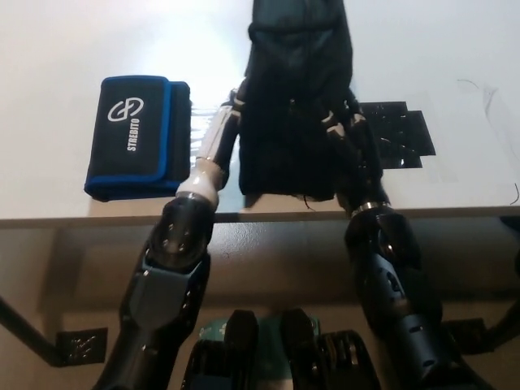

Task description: Use both hands to pick up the lunch bag on the right hand side and smoothly move it near the note book on the left hand side

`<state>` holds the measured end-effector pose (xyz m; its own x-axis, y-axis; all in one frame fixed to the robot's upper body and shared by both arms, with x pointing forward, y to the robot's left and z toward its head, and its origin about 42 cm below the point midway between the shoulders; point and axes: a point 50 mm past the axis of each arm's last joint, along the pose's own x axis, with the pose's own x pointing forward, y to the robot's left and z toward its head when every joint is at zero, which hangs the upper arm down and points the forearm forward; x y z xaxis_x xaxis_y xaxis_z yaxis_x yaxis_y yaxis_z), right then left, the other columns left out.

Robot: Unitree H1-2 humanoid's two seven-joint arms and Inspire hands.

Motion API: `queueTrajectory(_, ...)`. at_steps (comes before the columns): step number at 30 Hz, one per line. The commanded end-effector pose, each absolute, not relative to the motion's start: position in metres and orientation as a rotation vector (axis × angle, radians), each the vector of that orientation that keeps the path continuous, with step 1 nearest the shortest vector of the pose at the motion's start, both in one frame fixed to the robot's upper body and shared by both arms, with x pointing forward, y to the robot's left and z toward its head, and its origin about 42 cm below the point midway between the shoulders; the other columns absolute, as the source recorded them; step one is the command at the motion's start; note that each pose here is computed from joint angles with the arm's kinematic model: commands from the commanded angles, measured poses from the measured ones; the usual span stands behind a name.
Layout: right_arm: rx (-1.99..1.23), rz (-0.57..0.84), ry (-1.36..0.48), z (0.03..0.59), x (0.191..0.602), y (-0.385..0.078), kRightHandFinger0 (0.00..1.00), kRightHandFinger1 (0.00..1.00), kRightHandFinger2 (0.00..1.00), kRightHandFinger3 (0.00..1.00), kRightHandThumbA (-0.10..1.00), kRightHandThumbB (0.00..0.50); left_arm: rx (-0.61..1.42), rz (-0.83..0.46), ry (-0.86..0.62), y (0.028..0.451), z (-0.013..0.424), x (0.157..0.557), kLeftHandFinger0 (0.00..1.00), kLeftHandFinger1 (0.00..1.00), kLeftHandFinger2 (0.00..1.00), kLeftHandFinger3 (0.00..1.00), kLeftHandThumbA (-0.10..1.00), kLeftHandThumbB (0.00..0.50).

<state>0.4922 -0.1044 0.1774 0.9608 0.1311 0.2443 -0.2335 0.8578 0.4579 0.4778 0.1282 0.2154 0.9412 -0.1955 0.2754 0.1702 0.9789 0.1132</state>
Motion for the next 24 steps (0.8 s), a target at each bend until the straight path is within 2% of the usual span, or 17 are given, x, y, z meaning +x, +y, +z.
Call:
queueTrajectory(1,0.456,0.33,-0.272,0.207,0.494,-0.063,1.0,1.0,1.0,1.0,1.0,0.347,0.078,-0.171,-0.381,0.135,0.242,0.467,1.0,1.0,1.0,1.0,1.0,0.281)
queueTrajectory(2,0.462,0.337,-0.264,0.206,0.494,-0.057,1.0,1.0,1.0,1.0,1.0,0.344,0.072,-0.161,-0.392,0.141,0.243,0.463,1.0,1.0,1.0,1.0,1.0,0.297)
queueTrajectory(7,0.449,0.362,-0.254,0.207,0.493,-0.037,1.0,1.0,1.0,1.0,1.0,0.356,0.077,-0.126,-0.423,0.158,0.251,0.455,1.0,1.0,1.0,1.0,1.0,0.288)
queueTrajectory(16,0.467,0.415,-0.253,0.215,0.489,-0.01,1.0,1.0,1.0,1.0,1.0,0.306,0.107,-0.072,-0.423,0.175,0.258,0.46,1.0,1.0,1.0,1.0,1.0,0.303)
queueTrajectory(20,0.461,0.429,-0.252,0.219,0.49,-0.005,1.0,1.0,1.0,1.0,1.0,0.318,0.11,-0.051,-0.417,0.184,0.258,0.465,1.0,1.0,1.0,1.0,1.0,0.296)
queueTrajectory(24,0.441,0.435,-0.255,0.22,0.491,-0.004,1.0,1.0,1.0,1.0,1.0,0.322,0.12,-0.045,-0.402,0.189,0.259,0.472,1.0,1.0,1.0,1.0,1.0,0.318)
